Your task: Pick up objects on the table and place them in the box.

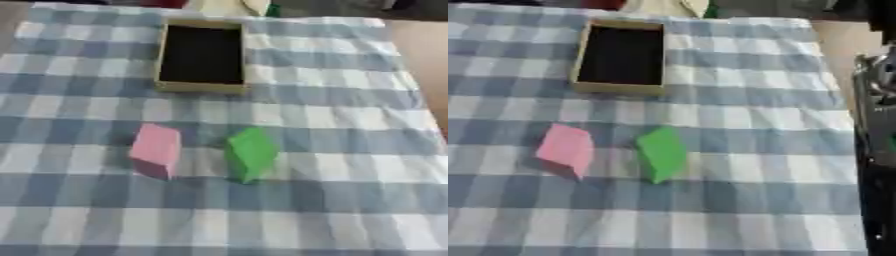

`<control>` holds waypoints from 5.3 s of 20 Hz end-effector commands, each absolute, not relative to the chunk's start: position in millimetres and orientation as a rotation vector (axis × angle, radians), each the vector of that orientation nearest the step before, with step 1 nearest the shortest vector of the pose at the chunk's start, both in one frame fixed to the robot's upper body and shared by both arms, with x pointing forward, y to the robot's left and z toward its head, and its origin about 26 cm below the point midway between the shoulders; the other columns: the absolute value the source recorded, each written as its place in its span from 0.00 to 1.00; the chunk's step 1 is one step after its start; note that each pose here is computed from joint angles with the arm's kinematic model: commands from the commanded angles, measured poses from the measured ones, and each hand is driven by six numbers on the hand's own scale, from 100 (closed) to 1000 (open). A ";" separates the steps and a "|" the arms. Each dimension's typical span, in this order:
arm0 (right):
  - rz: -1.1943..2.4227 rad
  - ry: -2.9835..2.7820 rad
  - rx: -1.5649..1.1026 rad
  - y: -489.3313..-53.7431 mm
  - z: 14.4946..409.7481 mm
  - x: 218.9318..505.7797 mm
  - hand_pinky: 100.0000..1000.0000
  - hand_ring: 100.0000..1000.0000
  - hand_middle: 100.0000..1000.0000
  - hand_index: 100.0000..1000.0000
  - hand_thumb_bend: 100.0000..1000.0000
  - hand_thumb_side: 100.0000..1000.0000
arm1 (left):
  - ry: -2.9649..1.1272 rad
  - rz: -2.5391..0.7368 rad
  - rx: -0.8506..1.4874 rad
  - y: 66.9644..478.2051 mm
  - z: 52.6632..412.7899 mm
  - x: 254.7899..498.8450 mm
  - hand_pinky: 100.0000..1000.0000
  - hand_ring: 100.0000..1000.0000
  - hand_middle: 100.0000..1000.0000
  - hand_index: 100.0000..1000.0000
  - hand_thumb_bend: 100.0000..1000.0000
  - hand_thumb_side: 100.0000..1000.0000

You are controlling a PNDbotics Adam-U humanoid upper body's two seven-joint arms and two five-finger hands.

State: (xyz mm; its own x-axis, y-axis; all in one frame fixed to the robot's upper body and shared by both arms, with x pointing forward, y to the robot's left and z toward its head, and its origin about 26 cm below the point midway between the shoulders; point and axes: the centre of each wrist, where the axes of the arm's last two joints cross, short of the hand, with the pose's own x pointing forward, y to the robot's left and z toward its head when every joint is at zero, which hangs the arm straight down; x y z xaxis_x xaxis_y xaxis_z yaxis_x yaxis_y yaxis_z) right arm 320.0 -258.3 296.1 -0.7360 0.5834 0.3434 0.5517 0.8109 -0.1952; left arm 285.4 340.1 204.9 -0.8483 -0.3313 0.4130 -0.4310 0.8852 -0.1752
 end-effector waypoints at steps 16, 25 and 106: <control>1.231 -2.436 -0.945 -238.5 359.3 364.6 0.80 0.78 0.52 0.75 0.17 0.93 | -2.706 0.312 0.580 343.6 213.7 280.9 0.57 0.50 0.57 0.73 0.00 0.86; 1.788 -2.189 -0.844 -202.5 369.7 387.8 0.81 0.81 0.64 0.81 0.23 0.87 | -2.703 0.293 0.574 343.3 213.2 280.8 0.57 0.50 0.57 0.73 0.00 0.86; 2.386 -1.939 -0.325 -187.8 251.7 412.6 0.82 0.83 0.63 0.82 0.53 0.41 | -2.671 0.202 0.543 341.8 209.5 280.2 0.57 0.50 0.57 0.73 0.00 0.87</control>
